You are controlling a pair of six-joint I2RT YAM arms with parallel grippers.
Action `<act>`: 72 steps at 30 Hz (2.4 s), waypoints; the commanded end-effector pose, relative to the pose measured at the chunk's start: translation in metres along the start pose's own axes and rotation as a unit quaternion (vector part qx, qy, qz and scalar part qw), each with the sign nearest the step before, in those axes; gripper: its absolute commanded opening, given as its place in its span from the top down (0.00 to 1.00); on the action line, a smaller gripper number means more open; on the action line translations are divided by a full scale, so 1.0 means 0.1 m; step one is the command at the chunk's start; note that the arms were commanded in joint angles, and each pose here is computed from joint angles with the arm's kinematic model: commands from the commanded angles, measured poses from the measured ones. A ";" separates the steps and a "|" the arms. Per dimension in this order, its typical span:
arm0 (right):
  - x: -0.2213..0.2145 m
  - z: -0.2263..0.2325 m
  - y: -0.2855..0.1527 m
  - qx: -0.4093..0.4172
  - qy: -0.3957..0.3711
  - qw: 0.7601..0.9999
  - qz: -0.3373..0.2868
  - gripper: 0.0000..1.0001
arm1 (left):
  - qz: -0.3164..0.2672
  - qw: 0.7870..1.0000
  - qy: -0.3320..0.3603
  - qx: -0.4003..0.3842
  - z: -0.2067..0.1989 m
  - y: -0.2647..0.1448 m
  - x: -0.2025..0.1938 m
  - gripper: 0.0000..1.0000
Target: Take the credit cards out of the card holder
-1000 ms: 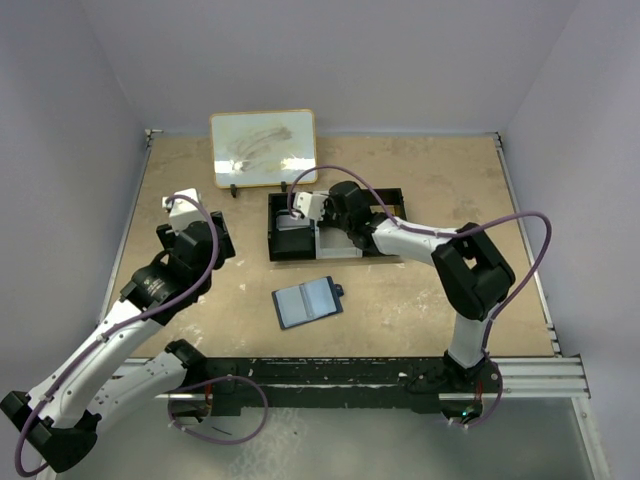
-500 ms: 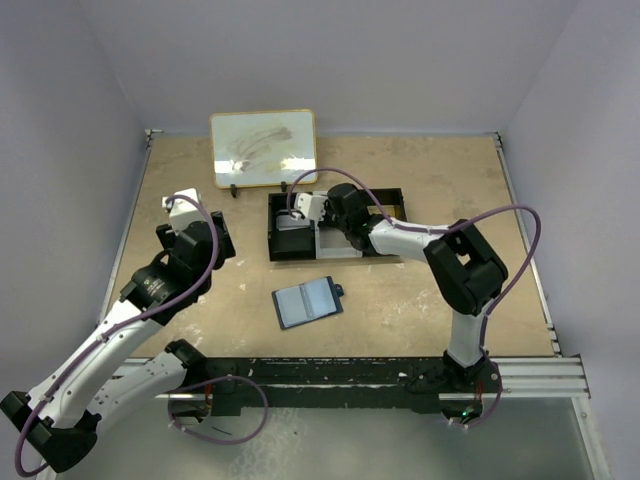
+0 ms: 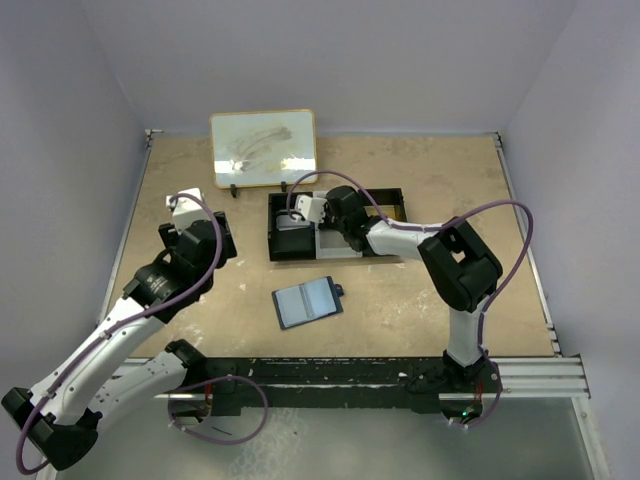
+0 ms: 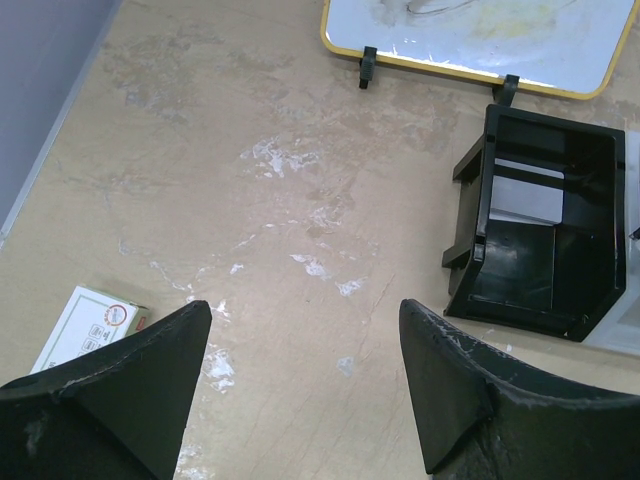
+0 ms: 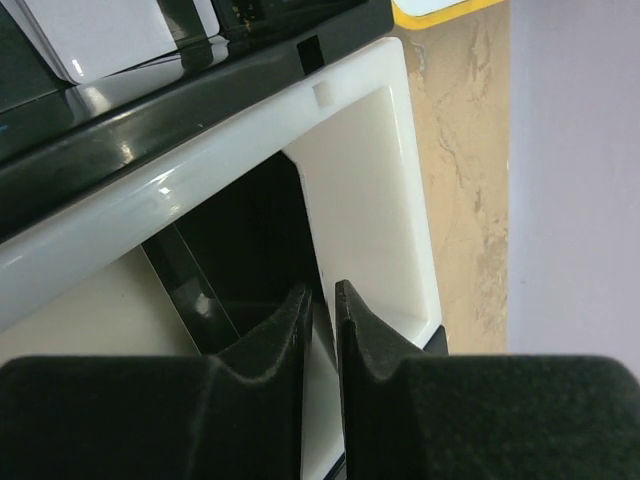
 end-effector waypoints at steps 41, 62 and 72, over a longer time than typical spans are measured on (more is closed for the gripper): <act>0.35 -0.89 -1.23 -0.127 0.453 0.875 -0.116 0.04 | -0.013 1.000 0.000 0.007 -0.01 0.02 0.05 0.25; 1.61 1.17 -1.63 0.085 0.606 0.791 0.004 0.28 | -0.084 0.992 -0.064 0.065 0.27 -0.16 0.23 0.25; 1.64 1.47 -1.47 0.122 0.594 0.795 0.025 0.36 | -0.075 0.993 -0.052 0.071 0.24 -0.11 0.21 0.25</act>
Point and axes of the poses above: each gripper's point midway between its finger pads, its own y axis out along the fingers, its own z axis along the line the jaws close on, x = y × z, the point moved 8 cm from there along -y, back along the fingers, and after that the axes turned 9 degrees about -y, right-handed, at the moved point
